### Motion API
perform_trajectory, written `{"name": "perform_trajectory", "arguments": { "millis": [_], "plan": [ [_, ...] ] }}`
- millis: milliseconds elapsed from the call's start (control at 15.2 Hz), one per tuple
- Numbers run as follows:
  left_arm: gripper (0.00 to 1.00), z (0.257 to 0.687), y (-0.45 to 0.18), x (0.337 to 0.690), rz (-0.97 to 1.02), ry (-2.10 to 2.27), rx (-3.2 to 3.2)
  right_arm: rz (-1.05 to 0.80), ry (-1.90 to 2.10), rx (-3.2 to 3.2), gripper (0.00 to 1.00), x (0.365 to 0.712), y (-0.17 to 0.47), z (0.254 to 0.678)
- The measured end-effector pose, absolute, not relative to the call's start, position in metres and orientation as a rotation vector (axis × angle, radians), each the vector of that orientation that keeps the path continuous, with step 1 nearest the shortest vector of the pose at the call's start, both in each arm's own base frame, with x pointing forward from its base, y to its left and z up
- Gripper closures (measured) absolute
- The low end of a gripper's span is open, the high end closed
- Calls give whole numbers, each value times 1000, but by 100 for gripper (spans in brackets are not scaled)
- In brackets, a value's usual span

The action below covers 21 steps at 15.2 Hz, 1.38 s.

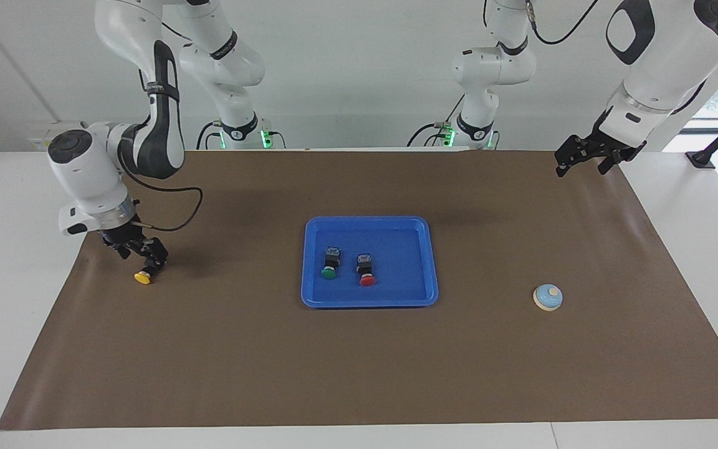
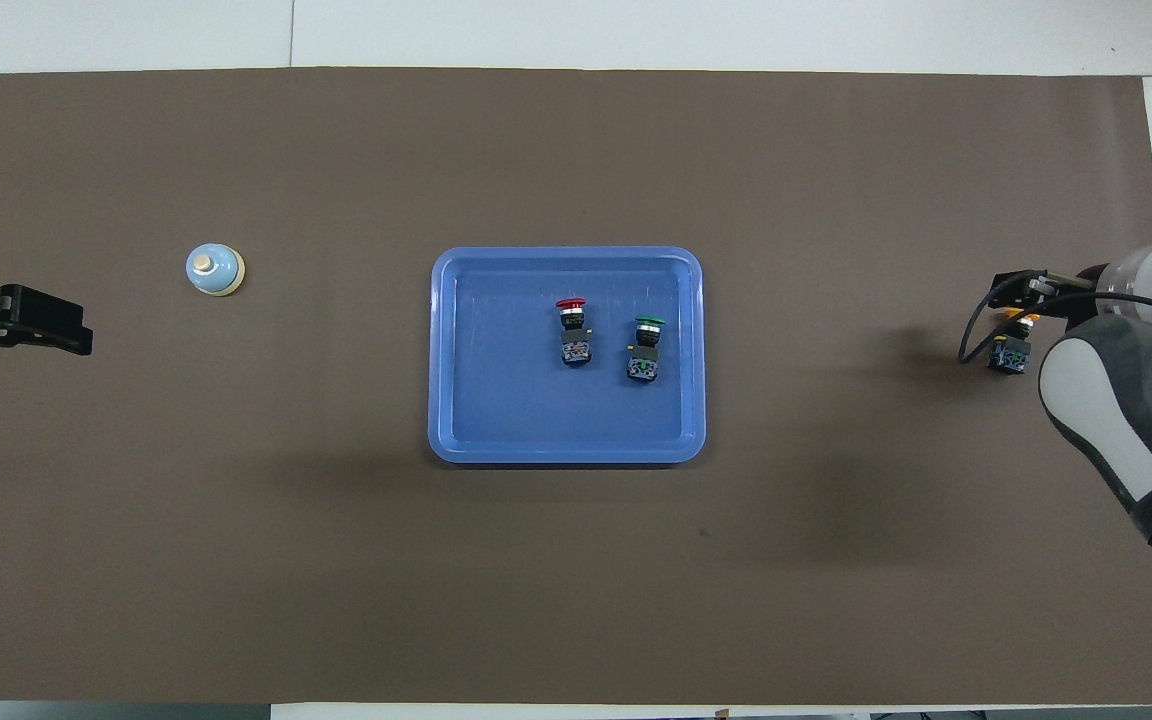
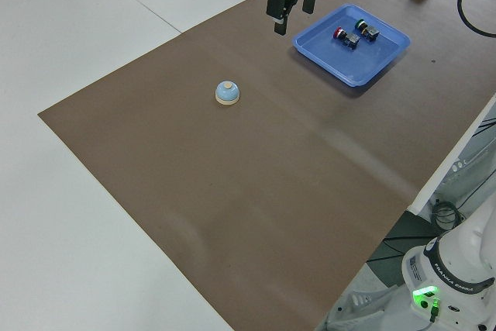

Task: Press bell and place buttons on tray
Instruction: 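Withdraw the right gripper and grasp the yellow-capped button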

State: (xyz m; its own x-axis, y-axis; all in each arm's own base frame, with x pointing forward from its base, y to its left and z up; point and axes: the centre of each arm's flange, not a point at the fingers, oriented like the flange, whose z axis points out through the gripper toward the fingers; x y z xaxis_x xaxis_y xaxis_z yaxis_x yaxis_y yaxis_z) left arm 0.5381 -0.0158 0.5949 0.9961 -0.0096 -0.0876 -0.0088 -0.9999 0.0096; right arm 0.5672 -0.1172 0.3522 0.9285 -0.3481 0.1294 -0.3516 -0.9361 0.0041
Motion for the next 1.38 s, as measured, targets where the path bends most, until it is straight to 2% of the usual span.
{"name": "perform_trajectory", "arguments": {
  "millis": [394,788,919,985,1116,1247,1379],
  "plan": [
    [0,595,-16,538,-137,-14,3129,207,-518,3062,0,545,-134,312],
    [0,595,-16,538,-137,-14,3129,193,-514,3067,0,541,-133,294],
    [0,595,-16,538,-137,-14,3129,194,-510,3067,4,540,-132,292],
    [0,595,-16,538,-137,-14,3129,194,-506,3068,12,540,-132,292],
    [0,595,-16,538,-137,-14,3129,190,-501,3070,37,539,-131,291],
    [0,595,-16,538,-137,-14,3129,189,-495,3071,58,539,-129,291],
    [0,595,-16,538,-137,-14,3129,192,-489,3072,59,540,-127,291]
  ]
}}
